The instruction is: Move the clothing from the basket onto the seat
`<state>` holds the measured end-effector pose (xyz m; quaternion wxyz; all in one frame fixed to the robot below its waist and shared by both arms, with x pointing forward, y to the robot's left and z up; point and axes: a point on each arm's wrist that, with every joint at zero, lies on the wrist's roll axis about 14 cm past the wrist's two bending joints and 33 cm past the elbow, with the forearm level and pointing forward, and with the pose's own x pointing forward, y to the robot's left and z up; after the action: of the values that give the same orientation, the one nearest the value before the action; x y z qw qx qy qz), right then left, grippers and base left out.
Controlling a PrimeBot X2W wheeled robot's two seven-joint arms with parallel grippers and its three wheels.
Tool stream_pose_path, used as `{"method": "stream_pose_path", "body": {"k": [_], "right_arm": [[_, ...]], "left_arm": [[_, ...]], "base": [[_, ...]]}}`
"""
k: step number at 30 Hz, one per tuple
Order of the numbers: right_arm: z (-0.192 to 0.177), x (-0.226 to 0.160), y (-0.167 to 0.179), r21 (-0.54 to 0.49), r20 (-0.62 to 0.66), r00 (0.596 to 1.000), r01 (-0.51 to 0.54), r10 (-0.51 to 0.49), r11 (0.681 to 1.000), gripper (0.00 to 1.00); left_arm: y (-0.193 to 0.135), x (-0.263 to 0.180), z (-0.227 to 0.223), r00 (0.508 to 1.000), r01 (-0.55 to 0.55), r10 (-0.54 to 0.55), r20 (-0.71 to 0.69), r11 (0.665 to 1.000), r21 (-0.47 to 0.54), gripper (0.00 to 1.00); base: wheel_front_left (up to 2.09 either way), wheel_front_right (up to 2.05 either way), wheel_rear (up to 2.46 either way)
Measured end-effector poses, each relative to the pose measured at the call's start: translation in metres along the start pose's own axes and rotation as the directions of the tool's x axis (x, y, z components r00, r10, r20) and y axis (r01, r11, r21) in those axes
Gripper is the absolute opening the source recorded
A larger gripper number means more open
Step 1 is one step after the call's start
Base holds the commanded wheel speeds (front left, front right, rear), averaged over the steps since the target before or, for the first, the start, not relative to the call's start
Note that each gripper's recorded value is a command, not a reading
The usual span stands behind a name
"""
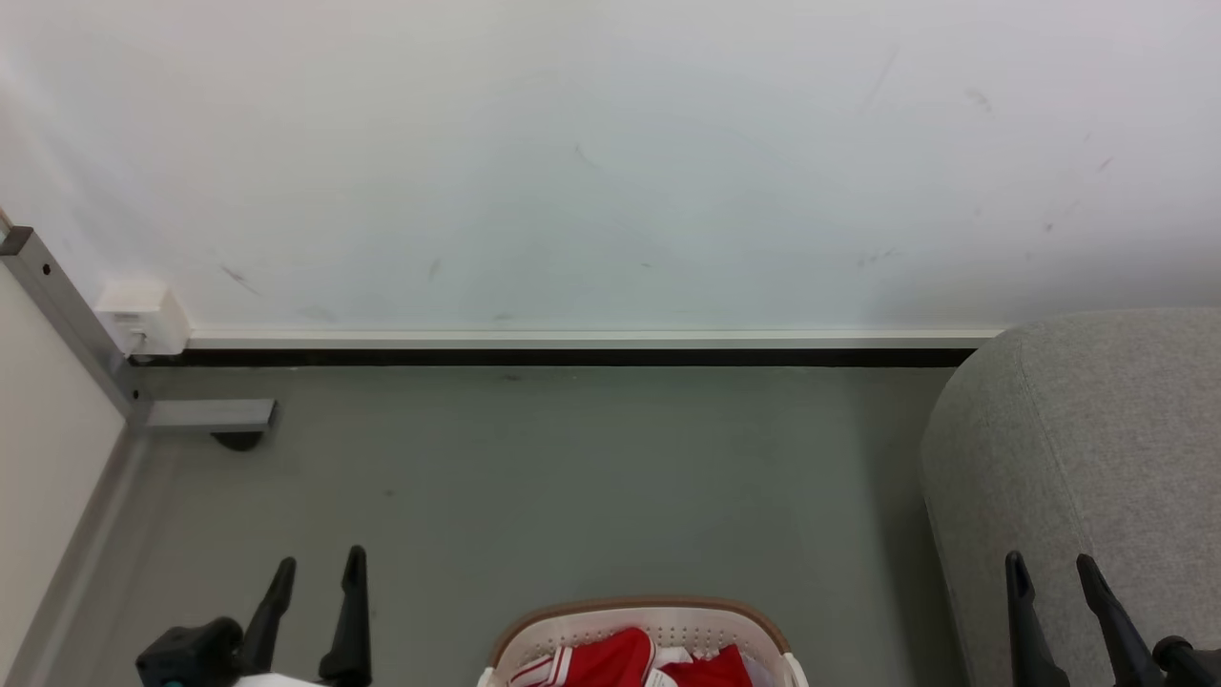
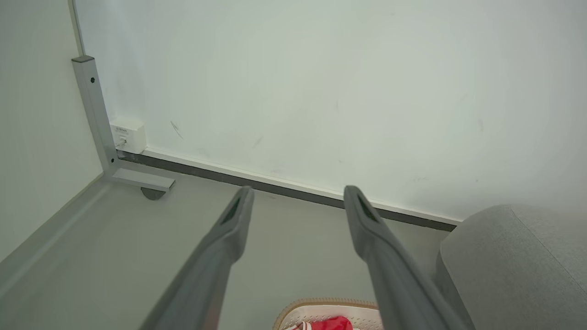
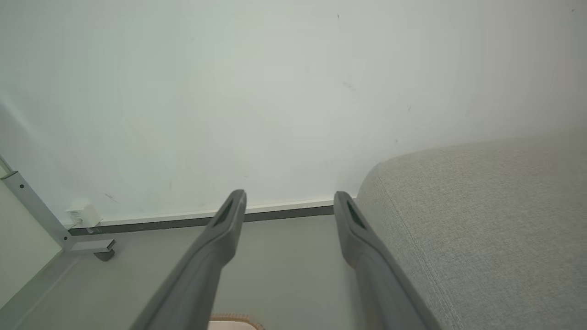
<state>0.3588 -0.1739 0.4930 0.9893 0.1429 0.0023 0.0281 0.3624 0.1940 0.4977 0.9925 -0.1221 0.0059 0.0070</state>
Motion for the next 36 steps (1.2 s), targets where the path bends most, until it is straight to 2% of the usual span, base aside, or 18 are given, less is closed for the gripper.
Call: {"method": "stream_pose_path", "body": {"k": [13,30,36], "right_arm": [[0.007,0.000,0.003,-0.111,0.029,0.999,-0.017,0.021,0.994,1.00],[-0.004,-0.009,-0.010,-0.158,0.010,1.000,0.012,-0.011,0.987,1.00],[-0.006,-0.010,-0.004,-0.158,0.008,1.000,-0.007,0.008,0.987,1.00]], "left_arm": [[-0.003,-0.004,0.000,0.999,0.035,-0.036,0.014,0.993,0.116,1.00],[0.005,-0.012,-0.010,0.999,0.049,-0.049,-0.002,0.976,0.213,1.00],[0.004,-0.012,-0.010,0.999,0.048,-0.050,0.004,0.978,0.202,1.00]], "base": [[0.00,0.00,0.00],[0.00,0.00,0.00],[0.00,0.00,0.00]]}}
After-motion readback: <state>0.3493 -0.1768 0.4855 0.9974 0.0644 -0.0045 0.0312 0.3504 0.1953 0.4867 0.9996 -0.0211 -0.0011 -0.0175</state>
